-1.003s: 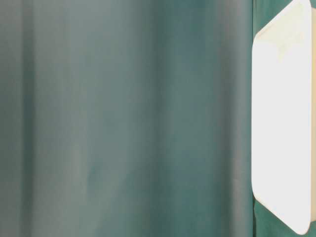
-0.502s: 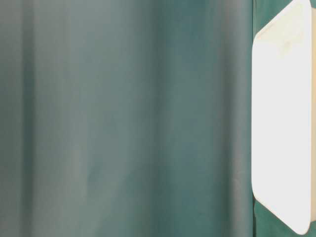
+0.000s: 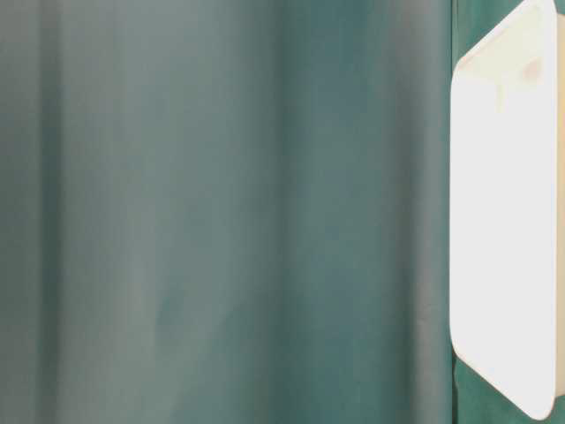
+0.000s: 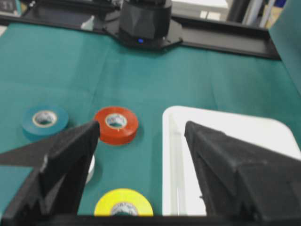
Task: Put the tape alternately from left to right into the white case.
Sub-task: 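Move both grippers inward from the rest pose toward the tape rolls, then lower the right gripper onto the black tape roll and grasp it, then carry the black roll into the white tray and release it, then move the left gripper to the white roll and grasp it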
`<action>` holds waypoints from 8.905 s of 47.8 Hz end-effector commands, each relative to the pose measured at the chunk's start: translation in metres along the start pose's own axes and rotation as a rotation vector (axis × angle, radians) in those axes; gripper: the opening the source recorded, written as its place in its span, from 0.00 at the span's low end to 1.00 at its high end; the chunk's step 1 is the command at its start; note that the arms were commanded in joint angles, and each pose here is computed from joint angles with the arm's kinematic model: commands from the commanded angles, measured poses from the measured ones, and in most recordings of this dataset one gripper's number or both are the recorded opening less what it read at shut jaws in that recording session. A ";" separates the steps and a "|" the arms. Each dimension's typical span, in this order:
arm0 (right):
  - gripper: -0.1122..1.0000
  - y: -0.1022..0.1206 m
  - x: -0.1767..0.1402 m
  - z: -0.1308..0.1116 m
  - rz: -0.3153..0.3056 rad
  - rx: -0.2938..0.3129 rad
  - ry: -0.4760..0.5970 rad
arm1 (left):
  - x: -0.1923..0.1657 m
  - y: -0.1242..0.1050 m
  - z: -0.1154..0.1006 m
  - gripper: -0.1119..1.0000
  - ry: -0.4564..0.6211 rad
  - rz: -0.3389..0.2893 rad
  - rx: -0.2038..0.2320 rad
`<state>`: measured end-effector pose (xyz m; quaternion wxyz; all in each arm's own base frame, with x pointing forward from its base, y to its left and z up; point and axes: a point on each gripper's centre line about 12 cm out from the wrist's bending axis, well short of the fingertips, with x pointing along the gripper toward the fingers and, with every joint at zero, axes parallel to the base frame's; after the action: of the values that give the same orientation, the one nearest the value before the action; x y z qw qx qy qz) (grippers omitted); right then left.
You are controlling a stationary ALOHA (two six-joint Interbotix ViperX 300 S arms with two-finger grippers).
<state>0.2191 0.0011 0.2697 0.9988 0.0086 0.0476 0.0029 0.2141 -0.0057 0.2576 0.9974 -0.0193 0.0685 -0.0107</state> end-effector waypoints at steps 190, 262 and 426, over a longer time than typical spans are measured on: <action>0.83 0.075 0.152 -0.122 0.067 0.102 0.892 | 0.097 -0.047 -0.047 0.61 0.615 -0.053 -0.174; 0.32 0.077 0.163 -0.128 0.070 0.076 0.898 | 0.096 -0.044 -0.051 0.61 0.623 -0.043 -0.178; 0.70 -0.058 0.178 -0.057 -0.191 -0.012 0.704 | 0.103 -0.041 -0.067 0.61 0.671 -0.026 -0.171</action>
<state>0.3918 -0.0663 0.1759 0.9056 0.0036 0.4125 -0.0992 0.3008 -0.0519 0.1713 0.9082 -0.0980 0.4063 -0.0222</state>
